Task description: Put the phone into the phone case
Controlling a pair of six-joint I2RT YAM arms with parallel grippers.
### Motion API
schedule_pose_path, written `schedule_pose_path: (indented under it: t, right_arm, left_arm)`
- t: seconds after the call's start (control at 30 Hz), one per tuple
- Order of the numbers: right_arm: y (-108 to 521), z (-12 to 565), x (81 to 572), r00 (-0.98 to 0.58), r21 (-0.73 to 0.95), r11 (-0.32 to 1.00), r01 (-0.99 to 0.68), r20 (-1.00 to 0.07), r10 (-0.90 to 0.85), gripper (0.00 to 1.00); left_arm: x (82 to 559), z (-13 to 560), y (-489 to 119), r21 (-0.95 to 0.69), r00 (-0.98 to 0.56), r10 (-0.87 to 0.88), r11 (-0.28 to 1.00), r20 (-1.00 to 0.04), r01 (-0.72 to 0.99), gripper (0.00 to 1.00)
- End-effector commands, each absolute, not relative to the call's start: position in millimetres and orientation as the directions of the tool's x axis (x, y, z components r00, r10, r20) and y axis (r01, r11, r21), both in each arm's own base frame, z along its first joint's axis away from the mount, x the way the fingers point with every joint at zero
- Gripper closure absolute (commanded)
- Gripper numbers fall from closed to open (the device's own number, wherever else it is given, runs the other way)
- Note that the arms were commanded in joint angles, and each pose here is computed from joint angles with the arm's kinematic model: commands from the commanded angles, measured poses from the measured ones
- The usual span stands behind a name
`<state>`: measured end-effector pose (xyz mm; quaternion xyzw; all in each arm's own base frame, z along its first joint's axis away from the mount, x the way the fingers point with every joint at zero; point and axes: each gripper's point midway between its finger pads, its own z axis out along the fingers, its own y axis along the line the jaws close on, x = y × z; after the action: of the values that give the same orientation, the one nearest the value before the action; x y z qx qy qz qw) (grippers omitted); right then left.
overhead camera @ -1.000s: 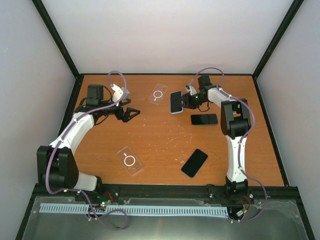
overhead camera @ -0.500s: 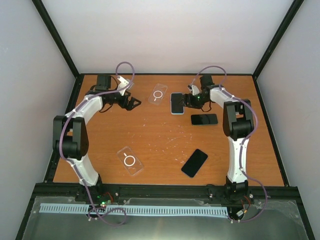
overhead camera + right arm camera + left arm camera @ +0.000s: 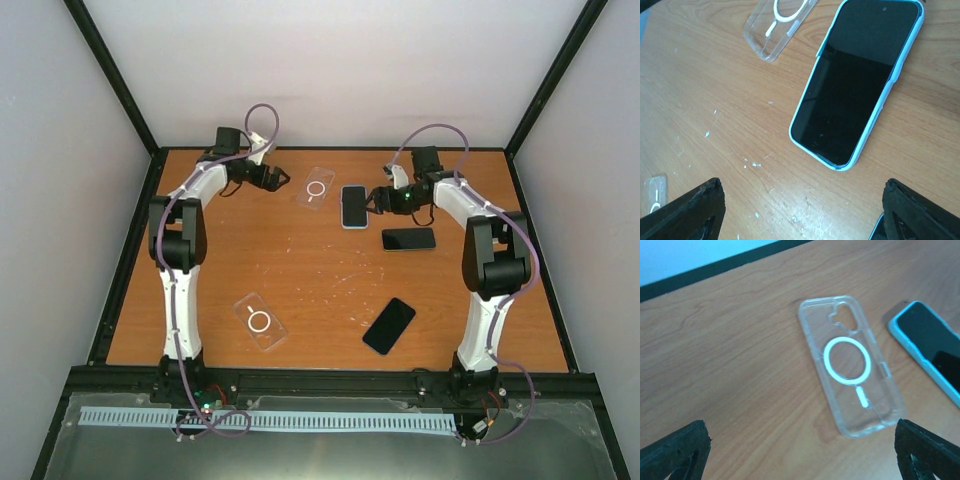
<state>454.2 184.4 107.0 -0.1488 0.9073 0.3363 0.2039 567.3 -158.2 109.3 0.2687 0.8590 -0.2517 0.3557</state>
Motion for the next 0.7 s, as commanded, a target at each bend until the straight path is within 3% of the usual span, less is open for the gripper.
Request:
schedule_pose_path:
  t: [0.0,0.67]
  right_arm:
    - [178,124,451,-0.832,0.498,0.739,-0.453,-0.534,-0.15,0.16]
    - [175,130,445,-0.832,0.503,0.742,-0.444,-0.539,-0.133,0.16]
  left_arm:
    - [576,83,-165,-0.252,-0.667,0.29,0.765,-0.686,0.593,0.0]
    - [582,15,-194,-0.004,-0.659,0.491,0.8,-0.569,0.6,0.0]
